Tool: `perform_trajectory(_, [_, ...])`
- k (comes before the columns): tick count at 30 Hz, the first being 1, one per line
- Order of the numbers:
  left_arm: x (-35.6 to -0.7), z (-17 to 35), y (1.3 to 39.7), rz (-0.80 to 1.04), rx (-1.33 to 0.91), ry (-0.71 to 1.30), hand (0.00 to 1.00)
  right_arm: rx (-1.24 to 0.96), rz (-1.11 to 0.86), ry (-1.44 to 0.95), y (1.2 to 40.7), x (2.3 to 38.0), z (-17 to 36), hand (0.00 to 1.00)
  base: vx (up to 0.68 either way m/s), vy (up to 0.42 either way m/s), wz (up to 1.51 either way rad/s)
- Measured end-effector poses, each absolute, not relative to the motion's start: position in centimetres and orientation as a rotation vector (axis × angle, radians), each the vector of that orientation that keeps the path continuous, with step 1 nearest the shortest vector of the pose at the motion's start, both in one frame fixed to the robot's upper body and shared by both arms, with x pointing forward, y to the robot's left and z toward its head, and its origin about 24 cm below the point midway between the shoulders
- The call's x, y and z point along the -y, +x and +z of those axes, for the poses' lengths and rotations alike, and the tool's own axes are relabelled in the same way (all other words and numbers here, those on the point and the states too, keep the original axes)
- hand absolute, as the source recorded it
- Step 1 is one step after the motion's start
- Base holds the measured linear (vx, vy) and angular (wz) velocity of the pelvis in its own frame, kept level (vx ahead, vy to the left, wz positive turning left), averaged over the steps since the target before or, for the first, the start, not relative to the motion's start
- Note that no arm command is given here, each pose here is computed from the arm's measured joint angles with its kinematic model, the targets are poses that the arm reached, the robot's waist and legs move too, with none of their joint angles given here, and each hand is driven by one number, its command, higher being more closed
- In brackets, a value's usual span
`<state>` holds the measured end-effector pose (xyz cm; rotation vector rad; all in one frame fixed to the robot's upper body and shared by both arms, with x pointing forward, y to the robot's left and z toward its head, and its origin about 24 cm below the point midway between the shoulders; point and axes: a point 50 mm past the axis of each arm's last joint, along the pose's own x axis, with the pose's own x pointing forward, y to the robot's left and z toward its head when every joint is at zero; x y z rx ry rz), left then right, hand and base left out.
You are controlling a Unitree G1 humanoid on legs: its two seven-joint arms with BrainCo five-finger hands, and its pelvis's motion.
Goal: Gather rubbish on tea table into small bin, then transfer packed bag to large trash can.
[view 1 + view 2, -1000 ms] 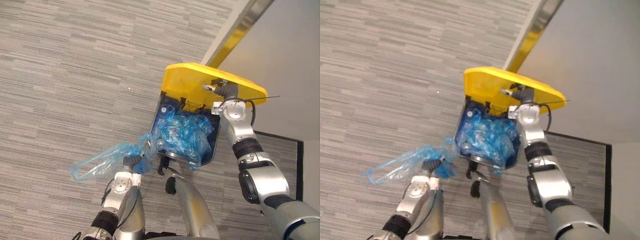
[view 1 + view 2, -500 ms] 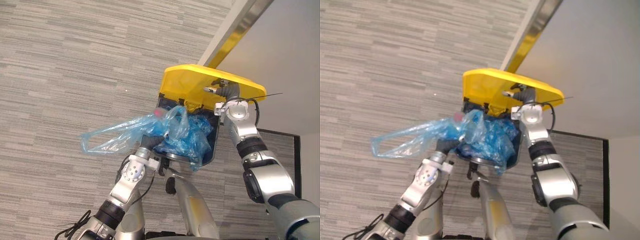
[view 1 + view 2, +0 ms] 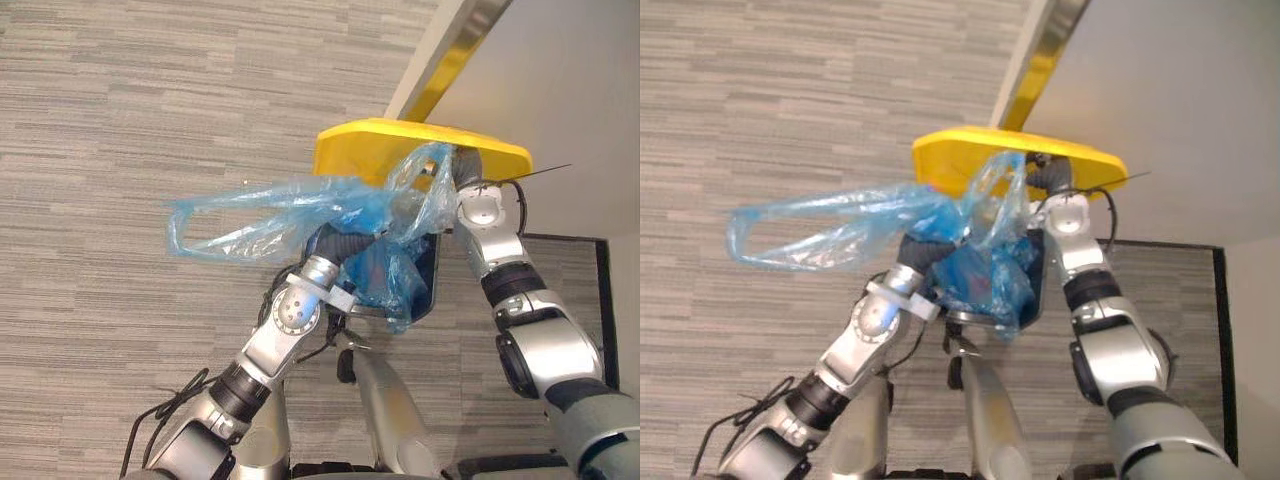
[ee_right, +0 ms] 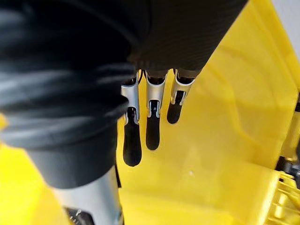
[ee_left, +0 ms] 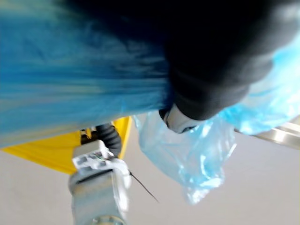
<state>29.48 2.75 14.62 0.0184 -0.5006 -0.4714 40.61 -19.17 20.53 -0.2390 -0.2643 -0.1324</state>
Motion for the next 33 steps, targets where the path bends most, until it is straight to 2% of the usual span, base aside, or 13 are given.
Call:
perform_trajectory(8, [-2.1,12.0,32.7,-0.438,0.329,0.202,1.0,0.374,-0.104,-0.203,39.8,17.4,22.2,0.0,0.0,-0.008,-0.02])
perform_trajectory(13, [-0.7,11.4,34.1,-0.446,0.272,0.312,1.0,0.434,-0.034,-0.132,39.3,14.4,23.0,0.0,-0.03,-0.023,-0.06])
perform_trajectory(19, [-1.9,9.6,35.1,-0.394,0.178,0.394,1.0,0.455,0.009,-0.072,39.0,12.0,23.1,0.0,0.01,-0.027,-0.11])
perform_trajectory(20, [-2.1,9.4,35.2,-0.381,0.168,0.413,0.0,0.466,0.015,-0.068,38.8,11.8,23.4,0.0,0.02,-0.018,-0.14])
perform_trajectory(28, [-5.4,6.2,36.0,-0.22,-0.01,0.545,0.0,0.516,0.074,-0.07,38.1,9.9,24.1,0.0,0.0,-0.013,-0.06])
perform_trajectory(33, [-5.5,5.6,35.8,-0.21,-0.035,0.617,0.0,0.537,0.099,-0.075,37.8,9.5,24.5,0.0,0.0,0.0,0.0])
